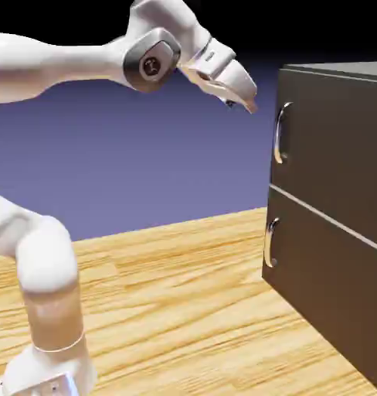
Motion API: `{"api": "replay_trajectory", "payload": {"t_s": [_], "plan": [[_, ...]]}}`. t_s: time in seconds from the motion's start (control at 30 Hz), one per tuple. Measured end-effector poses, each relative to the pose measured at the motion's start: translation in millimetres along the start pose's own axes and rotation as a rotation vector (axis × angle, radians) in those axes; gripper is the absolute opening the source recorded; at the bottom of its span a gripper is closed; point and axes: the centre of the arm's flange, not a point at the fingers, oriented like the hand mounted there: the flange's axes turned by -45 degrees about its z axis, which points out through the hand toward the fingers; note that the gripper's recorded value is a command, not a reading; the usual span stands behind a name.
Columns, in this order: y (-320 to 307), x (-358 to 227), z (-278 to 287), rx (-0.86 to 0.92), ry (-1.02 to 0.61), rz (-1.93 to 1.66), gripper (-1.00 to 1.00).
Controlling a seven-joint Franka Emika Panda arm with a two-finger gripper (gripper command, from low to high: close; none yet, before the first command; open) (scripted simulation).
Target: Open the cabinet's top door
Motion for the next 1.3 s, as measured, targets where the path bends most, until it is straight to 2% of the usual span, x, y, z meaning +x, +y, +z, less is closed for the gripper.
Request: {"api": "replay_trajectory", "payload": {"t_s": [0.37, 0.67, 0.97, 1.3], "plan": [[-53.9, -0.9, -59.9, 0.108, 0.215, 0.032, 1.0], [-107.7, -8.2, -69.7, 0.15, 0.376, 0.019, 1.0], [-155.1, -17.0, -37.5, 0.153, 0.509, -0.009, 1.0], [-178.6, -27.9, 44.0, 0.111, 0.62, -0.035, 1.0]]}}
